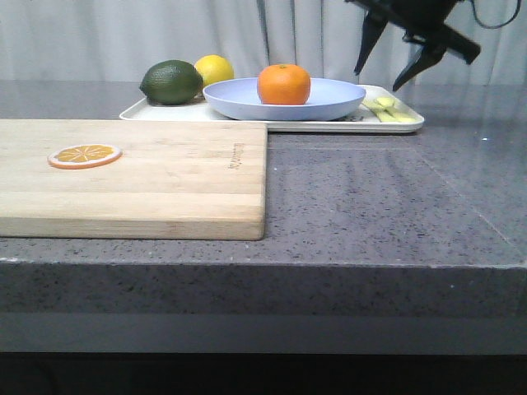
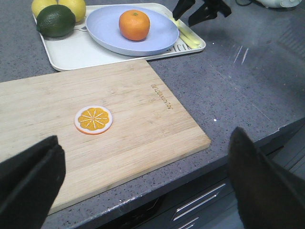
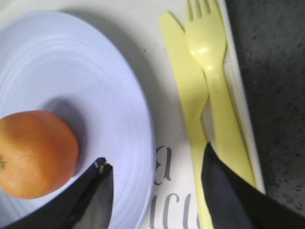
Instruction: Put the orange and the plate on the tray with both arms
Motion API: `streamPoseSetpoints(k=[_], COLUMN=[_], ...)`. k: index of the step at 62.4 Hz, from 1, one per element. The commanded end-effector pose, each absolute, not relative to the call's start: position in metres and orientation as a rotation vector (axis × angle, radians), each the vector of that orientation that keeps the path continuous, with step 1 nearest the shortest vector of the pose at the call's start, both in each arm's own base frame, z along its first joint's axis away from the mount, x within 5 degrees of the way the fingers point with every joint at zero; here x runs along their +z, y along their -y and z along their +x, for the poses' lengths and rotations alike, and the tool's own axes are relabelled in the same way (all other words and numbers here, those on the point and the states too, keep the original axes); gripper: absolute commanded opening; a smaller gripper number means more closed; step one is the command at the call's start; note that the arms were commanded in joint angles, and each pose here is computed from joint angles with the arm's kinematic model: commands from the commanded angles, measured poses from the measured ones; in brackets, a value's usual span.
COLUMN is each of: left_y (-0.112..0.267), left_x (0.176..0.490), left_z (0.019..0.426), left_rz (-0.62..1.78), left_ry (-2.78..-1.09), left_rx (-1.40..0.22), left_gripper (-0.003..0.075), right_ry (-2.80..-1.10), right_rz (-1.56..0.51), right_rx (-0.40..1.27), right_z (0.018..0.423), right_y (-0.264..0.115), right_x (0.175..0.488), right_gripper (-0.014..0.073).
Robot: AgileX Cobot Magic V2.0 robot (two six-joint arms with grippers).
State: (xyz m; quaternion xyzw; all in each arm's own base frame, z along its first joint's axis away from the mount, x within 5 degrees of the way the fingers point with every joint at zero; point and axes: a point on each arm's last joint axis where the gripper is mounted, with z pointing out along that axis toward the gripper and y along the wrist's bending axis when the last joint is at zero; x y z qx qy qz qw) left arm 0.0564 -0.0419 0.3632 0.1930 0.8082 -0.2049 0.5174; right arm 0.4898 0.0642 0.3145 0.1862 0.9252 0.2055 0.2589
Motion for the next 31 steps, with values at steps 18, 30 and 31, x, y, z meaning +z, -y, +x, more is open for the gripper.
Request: streamPoseSetpoints(k=[18,30,31], left_y=[0.043,0.043,0.043], left_x=[0.377,0.377,0.377], left_z=[0.058,0.058,0.058], left_rz=[0.418,0.418,0.418], left_ry=[-1.852,-1.852,-1.852], left_rx=[-0.526,-0.526,-0.526], left_gripper=[0.0673,0.0673,0.0673], right_ry=[-2.113,-2.038,-2.037], right_rz=[-0.047,-0.123,-0.121], right_rx=[0.396,0.298,0.292], right_z=[0.391,0.337,0.332], right_y=[-0.061,-0.054,-0.053], right_x=[0.483,0.514,0.514], right_gripper=[0.0436,0.0436,0.0436])
